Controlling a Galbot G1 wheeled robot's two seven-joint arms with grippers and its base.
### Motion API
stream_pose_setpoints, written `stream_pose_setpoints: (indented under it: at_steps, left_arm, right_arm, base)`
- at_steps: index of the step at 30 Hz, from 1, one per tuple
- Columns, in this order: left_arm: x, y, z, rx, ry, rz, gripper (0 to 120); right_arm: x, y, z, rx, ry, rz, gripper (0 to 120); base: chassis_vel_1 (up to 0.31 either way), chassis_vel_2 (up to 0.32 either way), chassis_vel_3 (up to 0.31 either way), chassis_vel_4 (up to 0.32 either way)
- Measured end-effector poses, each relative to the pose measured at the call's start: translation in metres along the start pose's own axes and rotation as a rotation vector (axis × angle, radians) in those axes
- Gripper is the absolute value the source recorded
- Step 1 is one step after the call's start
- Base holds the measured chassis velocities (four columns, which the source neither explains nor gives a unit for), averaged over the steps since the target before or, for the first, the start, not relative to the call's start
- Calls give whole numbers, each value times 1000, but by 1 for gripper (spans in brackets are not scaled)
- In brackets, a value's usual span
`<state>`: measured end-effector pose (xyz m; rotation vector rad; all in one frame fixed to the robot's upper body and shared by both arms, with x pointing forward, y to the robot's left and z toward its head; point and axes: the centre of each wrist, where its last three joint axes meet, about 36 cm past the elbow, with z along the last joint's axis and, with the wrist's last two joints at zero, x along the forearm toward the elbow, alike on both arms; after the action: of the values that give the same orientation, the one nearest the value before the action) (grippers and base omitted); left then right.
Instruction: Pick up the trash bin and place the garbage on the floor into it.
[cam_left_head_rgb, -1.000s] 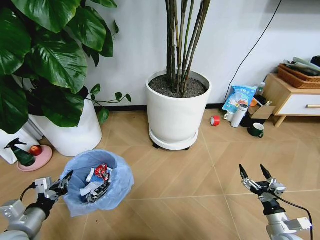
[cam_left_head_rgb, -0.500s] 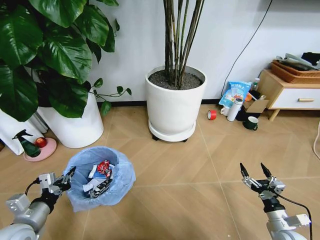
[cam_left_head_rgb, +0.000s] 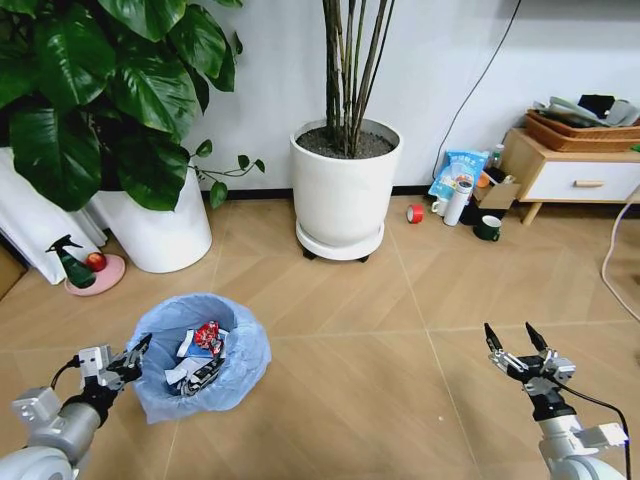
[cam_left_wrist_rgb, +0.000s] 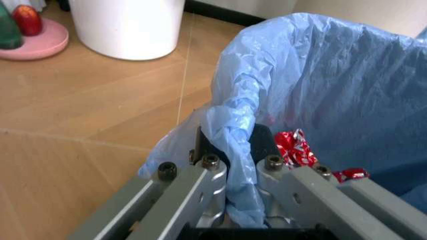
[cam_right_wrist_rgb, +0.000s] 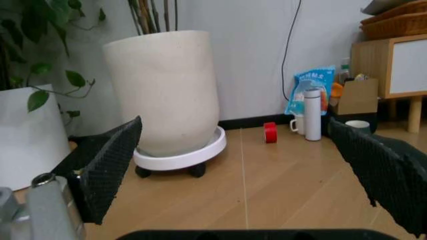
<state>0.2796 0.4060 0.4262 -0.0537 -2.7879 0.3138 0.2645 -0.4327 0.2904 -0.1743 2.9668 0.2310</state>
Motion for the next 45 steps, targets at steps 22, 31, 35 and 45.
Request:
stream_pose_setpoints:
  at_steps: [22,31,35,45]
  left_arm:
    - [8,2,-4,-2,-3,-4,0]
    - [9,8,-6,0,-6,-11,0]
    - [10,10,-6,1,-6,-14,0]
    - [12,18,-6,2,-5,-27,0]
  right_arm:
    - [10,1,-2,8,-11,-21,100]
    - [12,0,0,9,-11,-26,100]
    - [12,1,0,9,-11,-26,100]
    - [11,1,3,7,-7,-32,100]
  base:
    - [152,-151,-144,145]
    - [133,-59,-121,63]
    - [171,-24,-180,22]
    - [214,16,-224,-13]
